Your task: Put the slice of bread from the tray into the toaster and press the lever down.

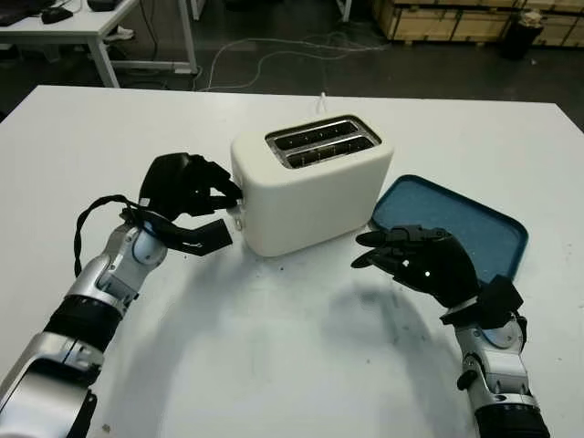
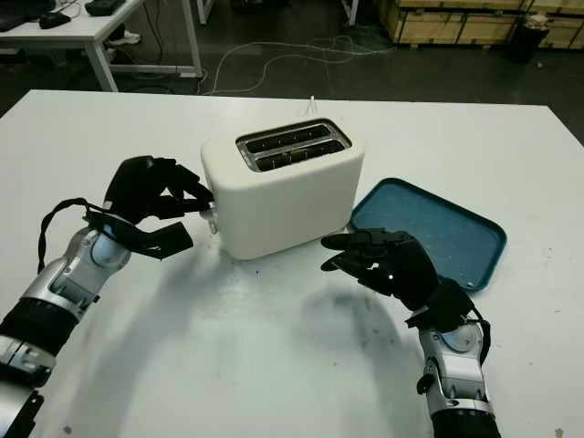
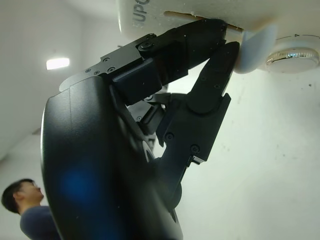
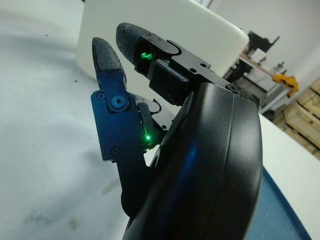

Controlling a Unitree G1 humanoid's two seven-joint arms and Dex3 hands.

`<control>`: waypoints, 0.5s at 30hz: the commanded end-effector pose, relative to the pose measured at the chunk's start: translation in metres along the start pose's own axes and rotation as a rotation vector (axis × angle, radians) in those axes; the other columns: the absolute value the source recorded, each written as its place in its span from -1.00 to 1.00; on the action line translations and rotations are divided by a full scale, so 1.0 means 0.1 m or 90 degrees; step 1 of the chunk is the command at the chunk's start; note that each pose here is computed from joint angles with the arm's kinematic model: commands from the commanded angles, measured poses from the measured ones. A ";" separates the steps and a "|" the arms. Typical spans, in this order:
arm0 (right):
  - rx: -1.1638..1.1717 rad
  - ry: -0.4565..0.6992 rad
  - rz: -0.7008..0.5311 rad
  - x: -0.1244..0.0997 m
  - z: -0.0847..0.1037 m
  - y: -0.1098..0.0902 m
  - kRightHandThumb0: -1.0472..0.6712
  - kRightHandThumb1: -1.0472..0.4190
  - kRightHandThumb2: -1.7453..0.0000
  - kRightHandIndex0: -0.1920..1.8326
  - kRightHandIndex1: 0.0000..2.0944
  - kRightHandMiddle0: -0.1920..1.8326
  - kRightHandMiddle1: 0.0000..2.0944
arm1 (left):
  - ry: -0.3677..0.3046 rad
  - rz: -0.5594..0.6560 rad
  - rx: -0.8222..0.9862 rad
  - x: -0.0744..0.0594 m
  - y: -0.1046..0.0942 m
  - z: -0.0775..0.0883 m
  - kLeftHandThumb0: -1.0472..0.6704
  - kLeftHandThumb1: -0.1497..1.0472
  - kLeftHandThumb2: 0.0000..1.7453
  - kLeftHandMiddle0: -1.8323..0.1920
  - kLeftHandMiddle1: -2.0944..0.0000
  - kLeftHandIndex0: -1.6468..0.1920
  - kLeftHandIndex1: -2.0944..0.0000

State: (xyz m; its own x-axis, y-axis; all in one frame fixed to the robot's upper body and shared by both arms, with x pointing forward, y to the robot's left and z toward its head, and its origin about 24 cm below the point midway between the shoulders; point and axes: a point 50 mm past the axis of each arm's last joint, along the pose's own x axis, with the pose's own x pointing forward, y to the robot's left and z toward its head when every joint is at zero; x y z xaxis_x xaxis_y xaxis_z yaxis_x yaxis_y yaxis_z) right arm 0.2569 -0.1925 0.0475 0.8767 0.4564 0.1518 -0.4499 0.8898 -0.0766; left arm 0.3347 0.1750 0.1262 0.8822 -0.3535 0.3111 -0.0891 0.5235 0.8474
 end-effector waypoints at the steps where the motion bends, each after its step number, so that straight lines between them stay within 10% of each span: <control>1: -0.007 0.008 -0.002 0.00 0.00 0.00 -0.32 -0.77 1.00 0.17 -0.43 0.30 -1.00 | -0.104 0.028 -0.019 0.14 0.06 0.35 0.06 0.50 -1.00 -0.15 -0.31 -0.62 0.91; 15: -0.011 0.011 -0.006 -0.01 -0.01 0.01 -0.32 -0.76 1.00 0.18 -0.43 0.31 -1.00 | -0.128 0.057 0.101 0.21 0.53 0.38 0.00 0.37 -1.00 -0.28 -0.07 -0.67 0.90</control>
State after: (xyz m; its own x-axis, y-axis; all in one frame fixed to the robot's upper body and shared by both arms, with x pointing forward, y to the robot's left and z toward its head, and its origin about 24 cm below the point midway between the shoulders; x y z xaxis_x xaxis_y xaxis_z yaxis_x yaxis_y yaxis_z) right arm 0.2561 -0.1907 0.0457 0.8811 0.4521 0.1392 -0.4443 0.8919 -0.0842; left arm 0.3316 0.1826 0.1594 0.8479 -0.4063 0.3405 -0.1615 0.4138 0.8959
